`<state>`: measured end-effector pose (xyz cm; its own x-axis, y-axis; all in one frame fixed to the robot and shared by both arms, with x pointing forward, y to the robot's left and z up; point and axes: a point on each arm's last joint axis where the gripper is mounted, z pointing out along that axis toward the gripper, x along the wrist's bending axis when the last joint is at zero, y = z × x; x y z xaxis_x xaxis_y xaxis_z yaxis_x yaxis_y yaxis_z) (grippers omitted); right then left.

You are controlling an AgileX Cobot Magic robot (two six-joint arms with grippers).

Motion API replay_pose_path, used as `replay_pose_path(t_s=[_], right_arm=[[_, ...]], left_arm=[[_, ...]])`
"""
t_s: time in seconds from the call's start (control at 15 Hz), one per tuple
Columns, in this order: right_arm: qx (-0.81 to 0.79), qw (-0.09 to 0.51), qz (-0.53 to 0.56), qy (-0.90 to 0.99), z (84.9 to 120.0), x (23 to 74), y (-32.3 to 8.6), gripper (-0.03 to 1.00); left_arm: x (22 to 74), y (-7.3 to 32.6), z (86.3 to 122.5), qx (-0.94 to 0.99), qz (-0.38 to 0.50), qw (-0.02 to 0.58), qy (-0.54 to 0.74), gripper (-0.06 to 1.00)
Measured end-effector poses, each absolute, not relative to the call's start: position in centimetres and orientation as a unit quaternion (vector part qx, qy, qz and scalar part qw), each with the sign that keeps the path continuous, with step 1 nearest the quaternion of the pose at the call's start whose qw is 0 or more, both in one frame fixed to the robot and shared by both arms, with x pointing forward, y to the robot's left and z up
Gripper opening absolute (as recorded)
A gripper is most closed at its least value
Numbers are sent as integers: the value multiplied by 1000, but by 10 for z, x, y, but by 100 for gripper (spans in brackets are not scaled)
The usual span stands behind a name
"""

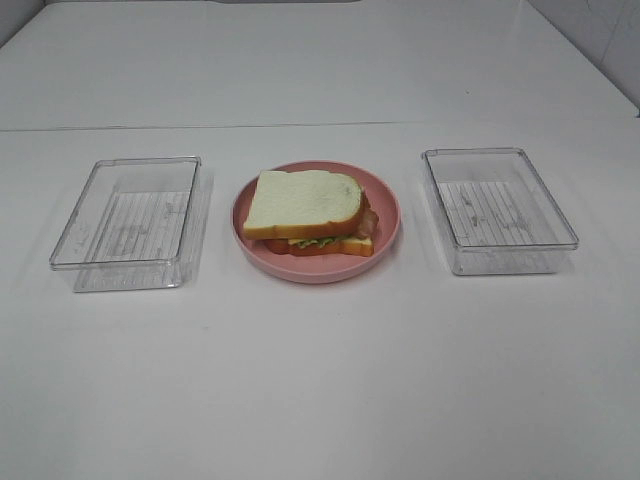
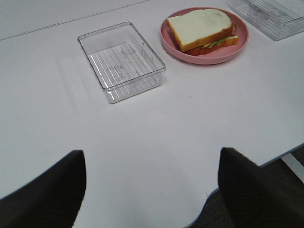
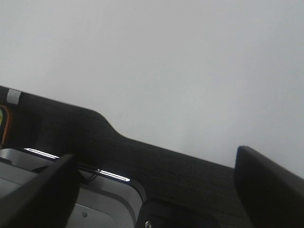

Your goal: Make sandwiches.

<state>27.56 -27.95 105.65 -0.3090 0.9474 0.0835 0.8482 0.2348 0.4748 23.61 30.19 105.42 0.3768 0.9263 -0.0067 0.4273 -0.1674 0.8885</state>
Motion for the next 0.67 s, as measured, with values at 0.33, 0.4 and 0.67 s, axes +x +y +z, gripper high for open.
replay_pose_path(t_s=[0.33,0.4,0.67], right_arm=[[533,190,310,764,1050,250,-289,82],[522,210,333,757,1046,249,-290,82],[520,215,339,754,1046,250,-289,82]], left_arm=[[236,302,1054,708,288,433,478,73],[236,302,1054,708,288,433,478,73],[236,302,1054,708,288,433,478,73]])
